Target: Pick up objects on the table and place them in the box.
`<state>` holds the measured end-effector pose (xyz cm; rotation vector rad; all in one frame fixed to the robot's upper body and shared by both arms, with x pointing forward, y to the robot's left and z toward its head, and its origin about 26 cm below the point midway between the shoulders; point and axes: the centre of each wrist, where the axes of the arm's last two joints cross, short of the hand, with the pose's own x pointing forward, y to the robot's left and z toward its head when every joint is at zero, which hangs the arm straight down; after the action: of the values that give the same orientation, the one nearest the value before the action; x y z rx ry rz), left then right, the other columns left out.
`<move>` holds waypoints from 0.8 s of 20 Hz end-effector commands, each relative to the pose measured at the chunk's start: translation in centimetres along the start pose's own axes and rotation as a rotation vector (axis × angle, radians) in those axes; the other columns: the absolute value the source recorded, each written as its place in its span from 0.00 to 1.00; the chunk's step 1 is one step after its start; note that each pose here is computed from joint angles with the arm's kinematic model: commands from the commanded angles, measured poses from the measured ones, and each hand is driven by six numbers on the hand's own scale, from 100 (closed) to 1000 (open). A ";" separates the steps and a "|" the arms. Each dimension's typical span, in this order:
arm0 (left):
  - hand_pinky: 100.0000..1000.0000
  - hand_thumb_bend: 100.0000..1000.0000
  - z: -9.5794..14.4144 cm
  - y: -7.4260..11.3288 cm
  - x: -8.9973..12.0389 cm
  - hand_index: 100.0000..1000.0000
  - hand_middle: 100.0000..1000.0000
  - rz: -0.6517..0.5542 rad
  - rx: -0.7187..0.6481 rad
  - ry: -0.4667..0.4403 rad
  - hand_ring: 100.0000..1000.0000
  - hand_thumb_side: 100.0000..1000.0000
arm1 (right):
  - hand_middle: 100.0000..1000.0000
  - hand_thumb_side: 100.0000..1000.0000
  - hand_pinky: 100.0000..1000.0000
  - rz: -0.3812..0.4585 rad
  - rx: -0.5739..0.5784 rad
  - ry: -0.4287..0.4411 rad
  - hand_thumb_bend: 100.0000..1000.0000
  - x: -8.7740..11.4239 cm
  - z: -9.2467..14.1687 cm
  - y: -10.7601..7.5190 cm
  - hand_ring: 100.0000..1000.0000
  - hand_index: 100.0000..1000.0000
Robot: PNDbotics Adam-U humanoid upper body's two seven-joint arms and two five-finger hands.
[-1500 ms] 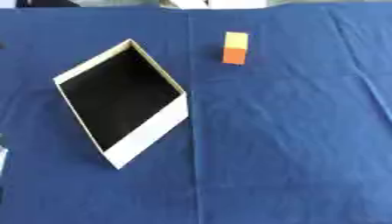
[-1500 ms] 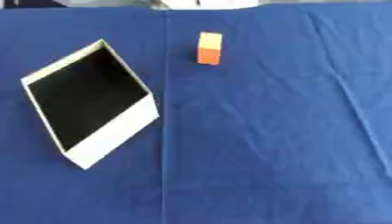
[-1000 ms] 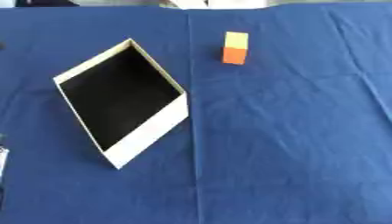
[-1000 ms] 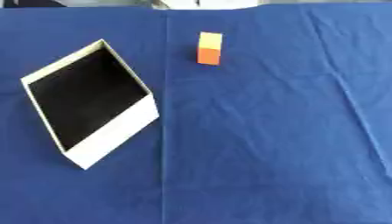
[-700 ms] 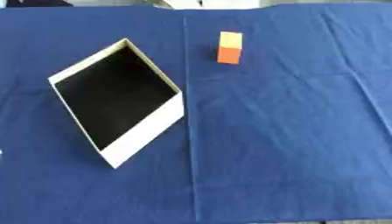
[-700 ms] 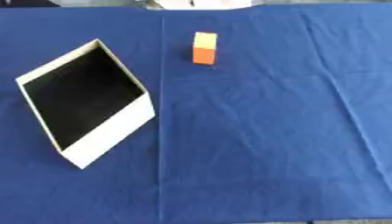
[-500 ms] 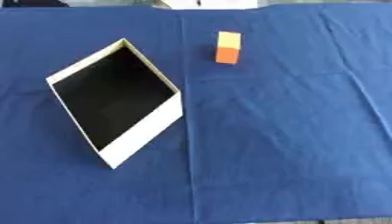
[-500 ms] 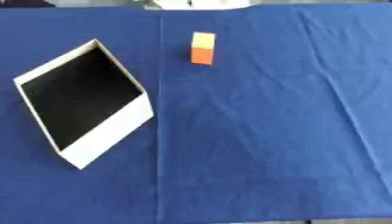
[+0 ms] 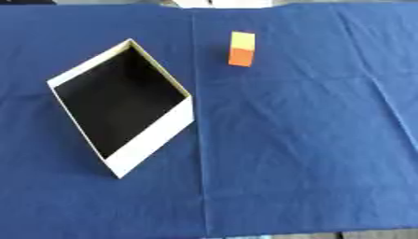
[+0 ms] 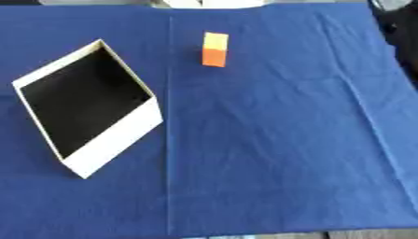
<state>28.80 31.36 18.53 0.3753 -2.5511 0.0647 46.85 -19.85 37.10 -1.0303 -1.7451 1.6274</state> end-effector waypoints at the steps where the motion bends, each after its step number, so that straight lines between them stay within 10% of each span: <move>1: 0.40 0.05 -0.8 0.0 0.7 0.66 0.49 0.001 -0.025 -0.037 0.44 0.61 | 0.87 0.96 0.88 0.030 -0.008 0.034 0.05 -1.2 -1.0 0.3 0.93 0.87; 16: 0.40 0.04 -1.3 -0.3 0.8 0.66 0.49 0.013 -0.038 -0.049 0.44 0.62 | 0.89 0.97 0.88 0.095 0.092 -0.042 0.15 -2.2 -2.1 3.4 0.94 0.89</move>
<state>29.04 31.02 18.99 0.3483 -2.5659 0.0490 50.57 -20.09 33.01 -1.0392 -1.6431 1.7808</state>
